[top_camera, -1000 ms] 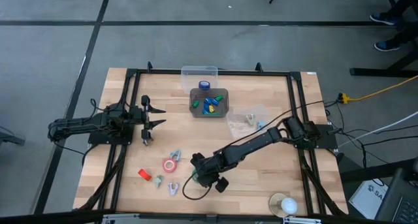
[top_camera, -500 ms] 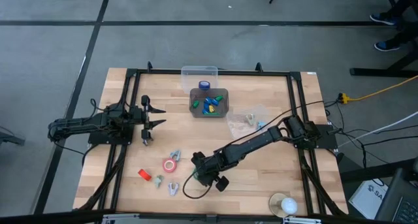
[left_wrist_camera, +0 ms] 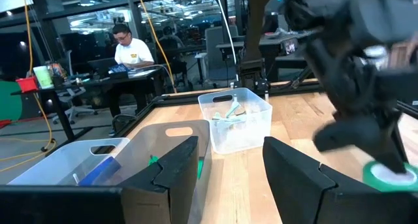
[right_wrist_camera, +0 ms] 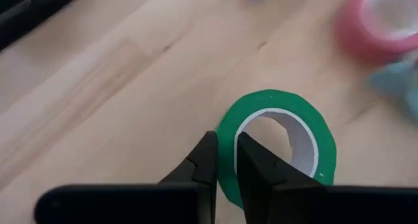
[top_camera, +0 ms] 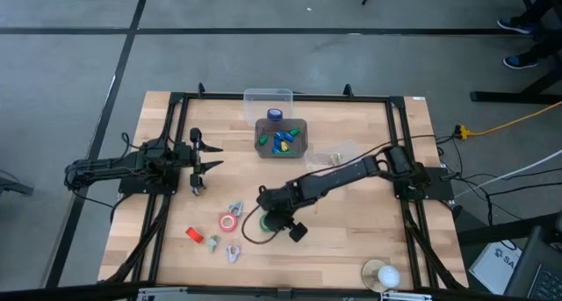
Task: Pick and place Stapler, Stapler remover, tape
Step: Put the green tape into the top transparent bin
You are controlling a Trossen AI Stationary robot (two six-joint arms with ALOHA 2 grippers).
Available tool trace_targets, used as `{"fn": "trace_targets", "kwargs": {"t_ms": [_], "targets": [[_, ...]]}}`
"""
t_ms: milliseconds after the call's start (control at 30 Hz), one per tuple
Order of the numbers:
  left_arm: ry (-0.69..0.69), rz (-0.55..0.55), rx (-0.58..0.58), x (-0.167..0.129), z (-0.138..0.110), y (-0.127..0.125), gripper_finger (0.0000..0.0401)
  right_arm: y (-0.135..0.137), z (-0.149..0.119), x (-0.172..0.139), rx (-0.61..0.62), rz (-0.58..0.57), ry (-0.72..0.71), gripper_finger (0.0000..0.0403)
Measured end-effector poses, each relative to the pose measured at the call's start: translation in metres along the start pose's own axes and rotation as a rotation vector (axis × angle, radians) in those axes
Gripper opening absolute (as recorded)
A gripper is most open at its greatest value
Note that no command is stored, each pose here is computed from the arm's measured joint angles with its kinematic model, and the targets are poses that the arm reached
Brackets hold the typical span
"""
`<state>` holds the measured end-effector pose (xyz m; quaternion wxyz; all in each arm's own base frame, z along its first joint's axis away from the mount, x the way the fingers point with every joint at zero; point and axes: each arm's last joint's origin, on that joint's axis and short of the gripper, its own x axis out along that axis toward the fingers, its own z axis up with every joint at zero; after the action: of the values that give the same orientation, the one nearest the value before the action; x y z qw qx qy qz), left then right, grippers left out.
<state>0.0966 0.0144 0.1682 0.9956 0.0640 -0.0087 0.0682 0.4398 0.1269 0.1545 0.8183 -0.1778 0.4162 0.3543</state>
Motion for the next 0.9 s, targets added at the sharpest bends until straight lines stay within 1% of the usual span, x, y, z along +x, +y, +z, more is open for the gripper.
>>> {"fn": "trace_targets", "kwargs": {"t_ms": [100, 300, 433, 667, 900], "targets": [[0.0, 0.0, 0.0, 0.0, 0.0, 0.0, 0.0169, -0.008, 0.005, -0.017, -0.017, -0.031, -0.039, 0.0041], [0.003, 0.0, 0.0, 0.0, 0.0, 0.0, 0.0169, -0.024, 0.004, -0.039, -0.017, -0.076, -0.073, 0.0038], [0.001, 0.0, 0.0, 0.0, 0.0, 0.0, 0.0169, -0.036, -0.001, -0.045, -0.003, -0.101, -0.088, 0.0042], [0.001, 0.0, 0.0, 0.0, 0.0, 0.0, 0.0169, -0.059, -0.008, -0.057, -0.004, -0.115, -0.162, 0.0044], [0.001, 0.0, 0.0, 0.0, 0.0, 0.0, 0.0169, -0.081, -0.002, -0.078, -0.021, -0.18, -0.211, 0.0045]]}}
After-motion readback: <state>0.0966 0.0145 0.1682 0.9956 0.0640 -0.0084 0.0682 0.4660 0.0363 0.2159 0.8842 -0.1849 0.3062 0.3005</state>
